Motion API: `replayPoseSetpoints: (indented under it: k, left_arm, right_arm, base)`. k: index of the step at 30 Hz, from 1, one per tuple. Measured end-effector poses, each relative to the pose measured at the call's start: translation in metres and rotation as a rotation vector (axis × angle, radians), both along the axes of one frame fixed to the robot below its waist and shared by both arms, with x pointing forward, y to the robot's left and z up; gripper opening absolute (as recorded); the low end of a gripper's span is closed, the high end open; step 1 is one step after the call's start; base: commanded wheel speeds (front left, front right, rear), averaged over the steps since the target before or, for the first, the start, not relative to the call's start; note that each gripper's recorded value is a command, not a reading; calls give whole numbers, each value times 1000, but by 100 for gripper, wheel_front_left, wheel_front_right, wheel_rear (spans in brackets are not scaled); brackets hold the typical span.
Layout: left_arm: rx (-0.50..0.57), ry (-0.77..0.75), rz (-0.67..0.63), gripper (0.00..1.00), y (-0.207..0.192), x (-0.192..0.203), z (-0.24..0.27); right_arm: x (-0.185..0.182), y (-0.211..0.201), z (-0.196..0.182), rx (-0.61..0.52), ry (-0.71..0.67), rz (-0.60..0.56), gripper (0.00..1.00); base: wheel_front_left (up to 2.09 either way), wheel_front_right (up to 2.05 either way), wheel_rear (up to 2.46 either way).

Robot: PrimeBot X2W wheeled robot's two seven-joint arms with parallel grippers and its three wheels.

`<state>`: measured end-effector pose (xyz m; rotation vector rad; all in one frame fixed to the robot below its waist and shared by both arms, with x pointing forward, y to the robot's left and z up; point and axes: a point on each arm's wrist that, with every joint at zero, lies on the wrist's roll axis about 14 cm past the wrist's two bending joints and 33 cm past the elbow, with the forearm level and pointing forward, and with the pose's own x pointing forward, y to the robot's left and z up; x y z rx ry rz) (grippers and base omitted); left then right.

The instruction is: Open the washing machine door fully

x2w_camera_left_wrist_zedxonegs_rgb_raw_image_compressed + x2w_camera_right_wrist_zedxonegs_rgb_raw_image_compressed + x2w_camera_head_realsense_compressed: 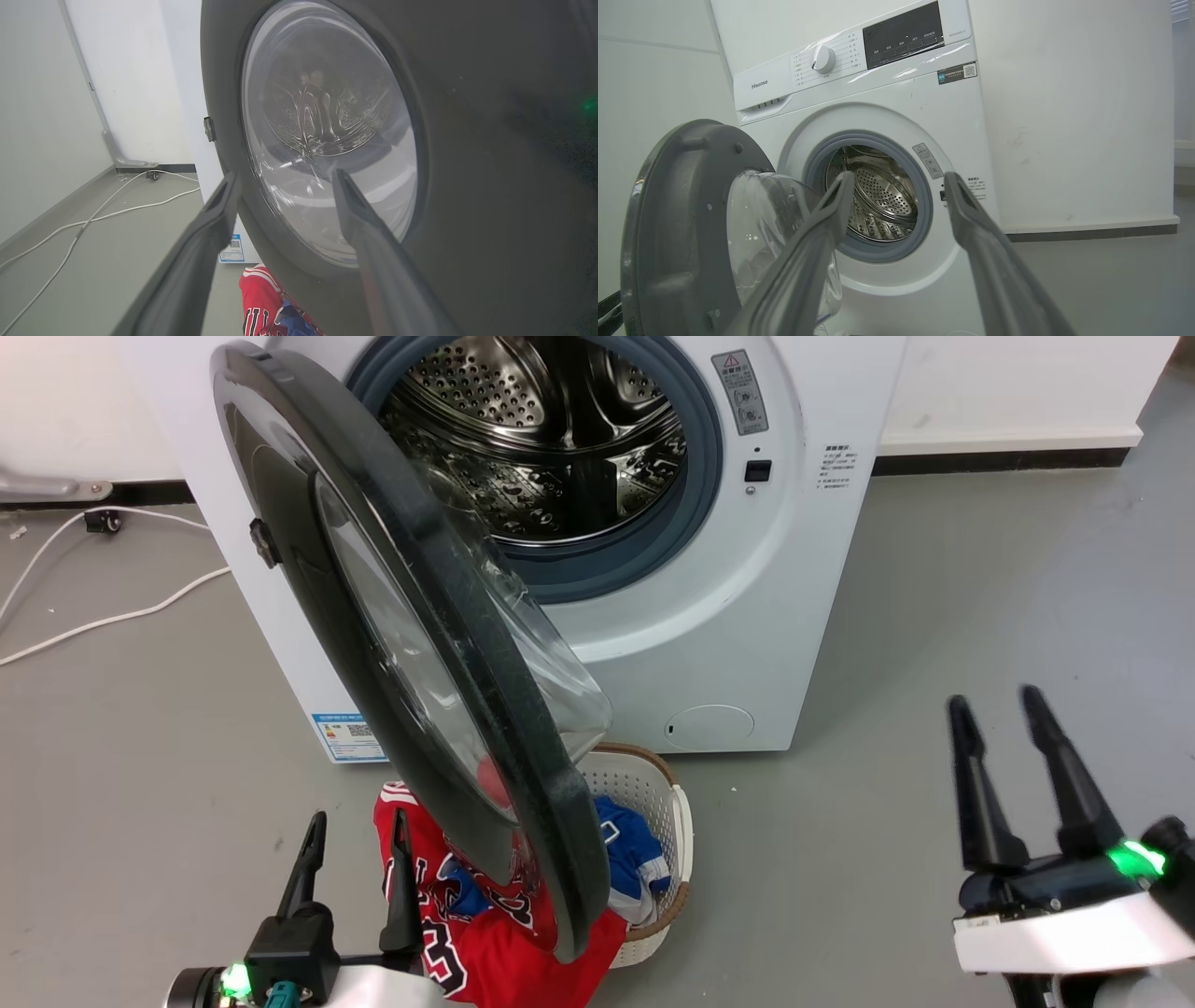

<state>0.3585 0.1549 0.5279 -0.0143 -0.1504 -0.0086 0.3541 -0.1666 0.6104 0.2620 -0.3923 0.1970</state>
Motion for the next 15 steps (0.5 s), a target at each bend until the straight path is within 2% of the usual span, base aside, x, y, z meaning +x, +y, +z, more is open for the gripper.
replayPoseSetpoints:
  k: [5, 10, 15]
  left_arm:
    - [-1, 5, 1, 100, 0, 0, -2]
    - [-1, 7, 11, 100, 3, 0, -2]
    - [-1, 8, 15, 100, 4, -1, -2]
  right_arm:
    - [0, -7, -15, -174, 26, -94, 100]
    - [-3, -4, -41, -237, 100, -112, 100]
    - [-6, 0, -57, -227, 152, -107, 100]
  base:
    - [0, 0, 0]
    - [0, 0, 0]
    - [0, 0, 0]
